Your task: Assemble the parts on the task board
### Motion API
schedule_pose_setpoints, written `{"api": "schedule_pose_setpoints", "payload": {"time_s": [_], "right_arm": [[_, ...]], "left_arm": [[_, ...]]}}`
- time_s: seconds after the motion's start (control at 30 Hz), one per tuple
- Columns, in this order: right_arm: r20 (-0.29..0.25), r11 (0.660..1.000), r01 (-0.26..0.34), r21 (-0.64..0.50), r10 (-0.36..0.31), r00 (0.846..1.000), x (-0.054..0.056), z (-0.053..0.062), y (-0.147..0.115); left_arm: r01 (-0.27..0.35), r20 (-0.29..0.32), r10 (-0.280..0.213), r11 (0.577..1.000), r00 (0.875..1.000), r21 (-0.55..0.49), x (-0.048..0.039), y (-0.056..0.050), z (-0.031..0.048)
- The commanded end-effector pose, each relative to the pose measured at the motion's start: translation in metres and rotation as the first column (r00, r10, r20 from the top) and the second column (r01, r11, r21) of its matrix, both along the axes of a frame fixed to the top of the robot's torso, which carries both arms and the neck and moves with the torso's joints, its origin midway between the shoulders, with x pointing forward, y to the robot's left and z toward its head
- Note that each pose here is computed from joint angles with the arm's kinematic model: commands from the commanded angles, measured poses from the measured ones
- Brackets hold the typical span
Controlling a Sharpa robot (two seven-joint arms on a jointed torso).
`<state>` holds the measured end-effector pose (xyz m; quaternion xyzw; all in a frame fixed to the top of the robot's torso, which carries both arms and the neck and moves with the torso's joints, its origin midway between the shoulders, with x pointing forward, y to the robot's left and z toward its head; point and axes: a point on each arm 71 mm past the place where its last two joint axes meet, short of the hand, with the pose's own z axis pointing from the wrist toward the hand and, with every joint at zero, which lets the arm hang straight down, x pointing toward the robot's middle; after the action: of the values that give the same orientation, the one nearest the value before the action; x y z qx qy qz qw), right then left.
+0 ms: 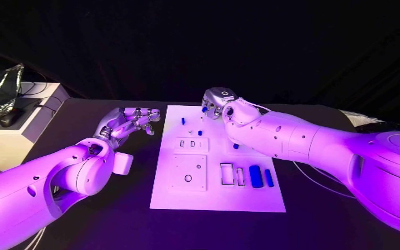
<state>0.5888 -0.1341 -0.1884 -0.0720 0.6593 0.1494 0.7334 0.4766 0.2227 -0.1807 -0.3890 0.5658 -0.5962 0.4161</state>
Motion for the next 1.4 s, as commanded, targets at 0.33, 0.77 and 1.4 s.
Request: {"api": "schedule_pose_setpoints", "payload": {"time_s": [0.33, 0.77, 1.4], "right_arm": [[-0.013, 1.0, -0.014, -0.001, 0.014, 1.0, 0.001, -0.002, 0.001], [0.025, 0.999, -0.028, 0.037, 0.027, 0.999, -0.003, 0.002, -0.006], [-0.056, 0.942, 0.014, 0.335, 0.005, 0.998, -0.042, 0.025, -0.088]], "left_arm": [[0.019, 0.007, -0.019, 1.0, 1.0, -0.005, -0.0002, -0.003, 0.0017], [0.014, 0.006, -0.014, 1.0, 1.0, -0.003, 0.0008, -0.001, 0.0011], [0.008, 0.013, -0.008, 1.0, 1.0, -0.003, 0.0033, 0.004, -0.0005]]}}
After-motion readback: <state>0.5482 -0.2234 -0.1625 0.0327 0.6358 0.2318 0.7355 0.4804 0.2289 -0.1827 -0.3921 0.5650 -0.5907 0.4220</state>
